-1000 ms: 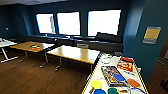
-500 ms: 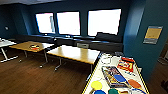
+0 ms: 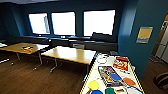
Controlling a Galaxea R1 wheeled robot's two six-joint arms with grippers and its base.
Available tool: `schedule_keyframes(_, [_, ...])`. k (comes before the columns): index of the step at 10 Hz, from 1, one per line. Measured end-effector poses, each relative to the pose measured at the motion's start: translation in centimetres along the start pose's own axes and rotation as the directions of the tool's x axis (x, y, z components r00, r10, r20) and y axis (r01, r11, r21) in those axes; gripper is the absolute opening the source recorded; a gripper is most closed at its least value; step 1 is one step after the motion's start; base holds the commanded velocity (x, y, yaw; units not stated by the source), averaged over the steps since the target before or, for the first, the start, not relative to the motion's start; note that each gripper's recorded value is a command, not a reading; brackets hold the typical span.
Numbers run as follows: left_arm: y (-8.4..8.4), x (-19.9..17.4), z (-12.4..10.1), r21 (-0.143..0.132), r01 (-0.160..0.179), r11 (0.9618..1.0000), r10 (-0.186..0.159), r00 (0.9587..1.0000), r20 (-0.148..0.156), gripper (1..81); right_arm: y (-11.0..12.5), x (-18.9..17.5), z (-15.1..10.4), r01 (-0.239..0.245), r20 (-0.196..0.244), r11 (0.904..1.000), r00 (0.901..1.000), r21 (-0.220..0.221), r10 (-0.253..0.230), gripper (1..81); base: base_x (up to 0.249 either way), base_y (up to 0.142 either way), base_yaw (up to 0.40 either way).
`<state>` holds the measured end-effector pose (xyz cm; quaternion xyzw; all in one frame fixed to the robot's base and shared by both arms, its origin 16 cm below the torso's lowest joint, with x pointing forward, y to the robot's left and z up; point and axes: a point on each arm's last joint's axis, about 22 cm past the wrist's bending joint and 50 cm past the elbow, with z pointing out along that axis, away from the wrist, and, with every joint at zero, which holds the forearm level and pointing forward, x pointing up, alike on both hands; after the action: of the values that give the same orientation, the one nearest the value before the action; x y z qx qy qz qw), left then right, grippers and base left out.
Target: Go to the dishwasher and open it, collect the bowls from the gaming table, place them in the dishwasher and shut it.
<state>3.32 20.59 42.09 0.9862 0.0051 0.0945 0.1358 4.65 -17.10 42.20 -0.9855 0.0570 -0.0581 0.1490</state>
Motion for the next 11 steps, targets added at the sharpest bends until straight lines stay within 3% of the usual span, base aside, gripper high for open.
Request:
schedule_keyframes(2, [-0.2,1.9,0.1,0.002,-0.006,1.0000,0.006,0.9995,-0.030,81.1,0.0,-0.4,0.0,-0.001,0.008,1.0000,1.0000,0.002,0.001,81.1,0.000,0.000,-0.312])
schedule_keyframes(4, [-0.1,0.8,0.1,0.000,-0.002,1.0000,0.002,0.9999,-0.015,81.1,0.0,-0.3,0.0,-0.001,0.006,1.0000,1.0000,0.001,0.001,81.1,0.000,0.000,-0.312])
schedule_keyframes(5, [-0.2,0.5,0.0,0.002,-0.002,1.0000,0.002,1.0000,-0.009,81.1,0.0,-0.3,0.0,-0.001,0.005,1.0000,1.0000,0.001,0.001,81.1,0.082,-0.155,0.000])
schedule_keyframes(7, [-0.1,2.2,0.2,0.000,-0.006,1.0000,0.006,0.9994,-0.035,81.1,-0.1,-1.4,0.0,-0.003,0.024,1.0000,0.9997,0.005,0.003,81.1,0.000,0.000,0.000])
schedule_keyframes(11, [0.2,0.8,0.1,-0.002,-0.001,1.0000,0.001,0.9999,-0.014,81.1,0.0,-0.6,0.0,-0.001,0.010,1.0000,0.9999,0.003,0.001,81.1,0.000,0.000,0.000])
